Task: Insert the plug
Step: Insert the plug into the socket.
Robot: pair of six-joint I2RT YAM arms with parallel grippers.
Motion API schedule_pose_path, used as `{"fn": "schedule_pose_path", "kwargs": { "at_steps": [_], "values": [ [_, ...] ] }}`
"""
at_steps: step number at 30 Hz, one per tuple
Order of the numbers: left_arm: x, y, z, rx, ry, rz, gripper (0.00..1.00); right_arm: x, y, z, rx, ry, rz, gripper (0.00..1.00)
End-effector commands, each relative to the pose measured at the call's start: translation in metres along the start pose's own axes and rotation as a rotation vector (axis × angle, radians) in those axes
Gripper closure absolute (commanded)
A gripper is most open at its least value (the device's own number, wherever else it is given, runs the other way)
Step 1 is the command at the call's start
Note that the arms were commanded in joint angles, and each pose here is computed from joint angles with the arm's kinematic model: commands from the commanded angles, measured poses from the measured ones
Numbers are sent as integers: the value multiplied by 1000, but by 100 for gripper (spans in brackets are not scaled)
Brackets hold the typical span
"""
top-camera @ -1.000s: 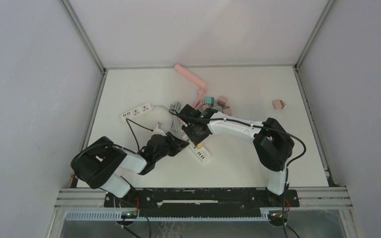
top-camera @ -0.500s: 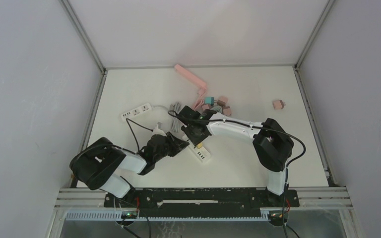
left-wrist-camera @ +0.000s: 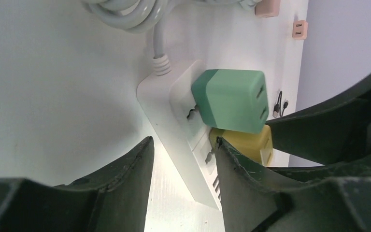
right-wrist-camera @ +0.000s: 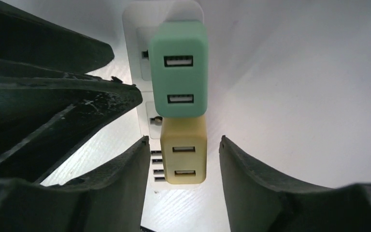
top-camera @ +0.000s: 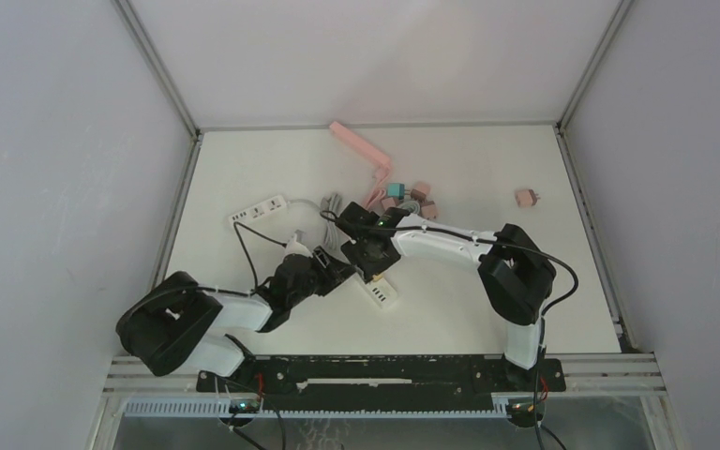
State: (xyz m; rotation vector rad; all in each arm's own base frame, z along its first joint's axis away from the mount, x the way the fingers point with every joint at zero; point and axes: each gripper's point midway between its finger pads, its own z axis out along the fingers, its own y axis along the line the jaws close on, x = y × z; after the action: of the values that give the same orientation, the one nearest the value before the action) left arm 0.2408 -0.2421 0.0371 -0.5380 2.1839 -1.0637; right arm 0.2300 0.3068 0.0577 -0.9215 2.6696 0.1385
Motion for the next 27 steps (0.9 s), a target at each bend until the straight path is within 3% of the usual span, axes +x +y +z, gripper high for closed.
{"fn": "schedule_pose_path", "kwargs": {
  "at_steps": [1,8,15,19,27],
  "values": [
    [-16,-22,-6,47,-64,45,44,-15,4,-26,-6,-53,26,34],
    [-39,-26,-32,17,-154,127,32,-24,7,-68,-26,-161,49,13],
    [-79,-27,-83,-74,-312,251,15,-10,-9,-99,10,-259,116,0],
    [-96,-25,-111,-108,-396,263,0,0,-20,-116,26,-333,164,0],
    [-106,-30,-154,-146,-401,306,0,40,-58,-126,61,-425,356,0]
  ]
}}
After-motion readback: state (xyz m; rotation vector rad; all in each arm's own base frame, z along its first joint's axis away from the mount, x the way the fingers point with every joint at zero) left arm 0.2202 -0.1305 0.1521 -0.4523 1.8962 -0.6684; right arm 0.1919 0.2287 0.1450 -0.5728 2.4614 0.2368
